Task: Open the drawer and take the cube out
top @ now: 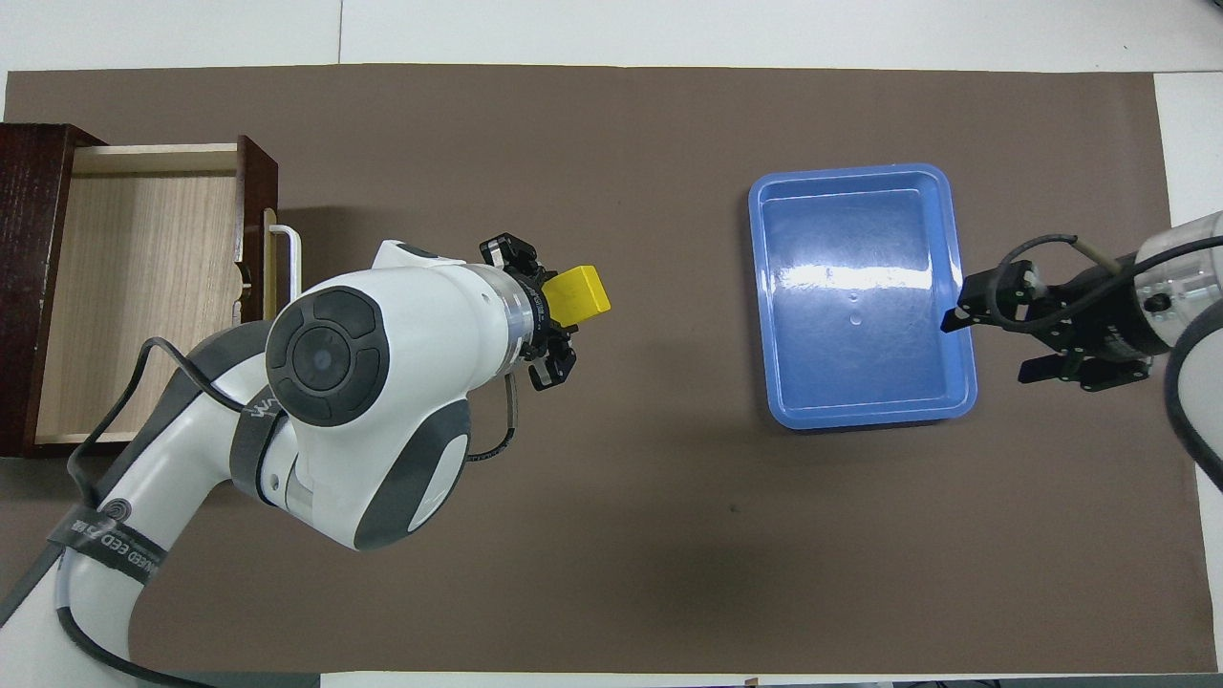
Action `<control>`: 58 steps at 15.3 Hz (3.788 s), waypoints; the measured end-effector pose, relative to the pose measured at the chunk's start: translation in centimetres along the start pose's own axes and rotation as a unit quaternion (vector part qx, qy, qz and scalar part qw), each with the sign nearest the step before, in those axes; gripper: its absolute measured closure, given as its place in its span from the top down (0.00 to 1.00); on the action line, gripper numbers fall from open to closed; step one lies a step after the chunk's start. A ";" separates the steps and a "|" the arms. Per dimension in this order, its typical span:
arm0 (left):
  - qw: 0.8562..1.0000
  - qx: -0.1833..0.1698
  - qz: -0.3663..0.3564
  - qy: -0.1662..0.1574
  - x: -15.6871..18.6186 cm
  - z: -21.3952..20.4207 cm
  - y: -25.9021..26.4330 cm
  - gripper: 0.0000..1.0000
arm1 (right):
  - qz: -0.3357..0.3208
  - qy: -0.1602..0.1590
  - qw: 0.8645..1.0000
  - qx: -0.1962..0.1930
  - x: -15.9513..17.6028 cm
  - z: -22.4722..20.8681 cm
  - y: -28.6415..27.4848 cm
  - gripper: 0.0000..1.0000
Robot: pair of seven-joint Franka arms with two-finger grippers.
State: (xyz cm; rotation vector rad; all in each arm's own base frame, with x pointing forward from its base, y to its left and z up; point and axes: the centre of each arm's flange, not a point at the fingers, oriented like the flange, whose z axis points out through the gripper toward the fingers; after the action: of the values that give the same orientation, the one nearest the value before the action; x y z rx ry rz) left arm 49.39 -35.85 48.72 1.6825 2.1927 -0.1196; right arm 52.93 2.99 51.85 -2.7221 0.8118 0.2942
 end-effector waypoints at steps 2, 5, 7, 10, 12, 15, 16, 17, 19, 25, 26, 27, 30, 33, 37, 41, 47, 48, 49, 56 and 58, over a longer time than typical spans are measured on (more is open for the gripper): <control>1.000 -0.007 -0.003 -0.007 -0.1 0.1 0.2 0.55 | 0.028 -0.027 0.999 0.019 -0.2 3.0 -2.0 1.00; 1.000 -0.009 -0.002 -0.011 -0.4 0.4 0.1 0.55 | 0.072 -0.062 0.995 0.040 0.2 7.8 -5.2 1.00; 1.000 -0.008 -0.001 -0.011 -0.5 0.5 -0.1 0.55 | 0.087 -0.067 0.993 0.051 0.3 10.7 -7.3 1.00; 1.000 -0.007 -0.001 -0.010 -0.5 0.8 -0.1 0.55 | 0.122 -0.075 0.987 0.077 -0.3 12.9 -10.5 1.00; 1.000 -0.005 0.001 -0.010 -0.7 1.2 -0.4 0.55 | 0.143 -0.074 0.983 0.081 -0.7 13.5 -13.3 1.00; 1.000 -0.004 0.004 -0.011 -0.9 1.6 -0.7 0.55 | 0.167 -0.069 0.980 0.087 -1.8 14.9 -18.3 1.00; 1.000 -0.003 0.005 -0.011 -1.0 1.8 -0.8 0.55 | 0.176 -0.069 0.978 0.089 -1.9 15.3 -19.7 1.00; 1.000 -0.001 0.008 -0.010 -1.2 2.0 -1.1 0.55 | 0.181 -0.069 0.977 0.089 -2.0 15.7 -20.9 1.00; 1.000 0.003 0.014 -0.010 -1.7 2.5 -1.9 0.55 | 0.184 -0.064 0.977 0.083 -2.2 16.6 -22.7 1.00; 1.000 0.003 0.019 -0.013 -2.2 2.9 -2.5 0.55 | 0.180 -0.065 0.978 0.079 -3.0 17.4 -23.9 1.00; 1.000 0.002 0.017 -0.014 -2.2 2.9 -2.5 0.55 | 0.178 -0.065 0.979 0.077 -3.3 17.6 -24.0 1.00; 1.000 0.002 0.016 -0.015 -2.2 2.9 -2.5 0.55 | 0.177 -0.066 0.979 0.075 -3.4 17.8 -24.1 1.00; 1.000 0.000 0.012 -0.017 -2.2 2.8 -2.4 0.55 | 0.179 -0.068 0.979 0.070 -3.5 18.4 -23.9 1.00; 1.000 0.000 0.011 -0.017 -2.2 2.8 -2.4 0.55 | 0.183 -0.070 0.978 0.065 -3.4 18.9 -23.6 1.00; 1.000 -0.001 0.010 -0.018 -2.2 2.8 -2.4 0.55 | 0.182 -0.070 0.978 0.067 -4.8 18.3 -24.3 1.00; 1.000 -0.001 0.010 -0.018 -2.2 2.8 -2.4 0.55 | 0.181 -0.069 0.979 0.070 -5.4 17.7 -24.4 1.00; 1.000 -0.001 0.010 -0.018 -2.2 2.8 -2.4 0.55 | 0.183 -0.068 0.978 0.070 -5.3 17.3 -24.1 0.96; 1.000 -0.001 0.010 -0.018 -2.2 2.8 -2.4 0.55 | 0.183 -0.068 0.978 0.071 -5.3 17.2 -24.0 0.96; 1.000 -0.001 0.010 -0.018 -2.2 2.8 -2.3 0.55 | 0.183 -0.067 0.978 0.071 -5.3 17.1 -23.9 0.92; 1.000 -0.001 0.002 -0.018 -2.1 2.9 -2.3 0.55 | 0.192 -0.068 0.977 0.068 -5.1 16.8 -23.5 0.59; 1.000 -0.001 0.001 -0.018 -2.2 2.9 -2.3 0.55 | 0.193 -0.068 0.976 0.068 -5.0 16.8 -23.5 0.59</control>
State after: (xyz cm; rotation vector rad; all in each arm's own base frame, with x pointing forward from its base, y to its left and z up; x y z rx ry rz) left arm 48.37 -39.30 46.43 1.6674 2.1642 -0.1474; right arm 60.08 29.85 42.44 -2.3734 1.2678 0.4798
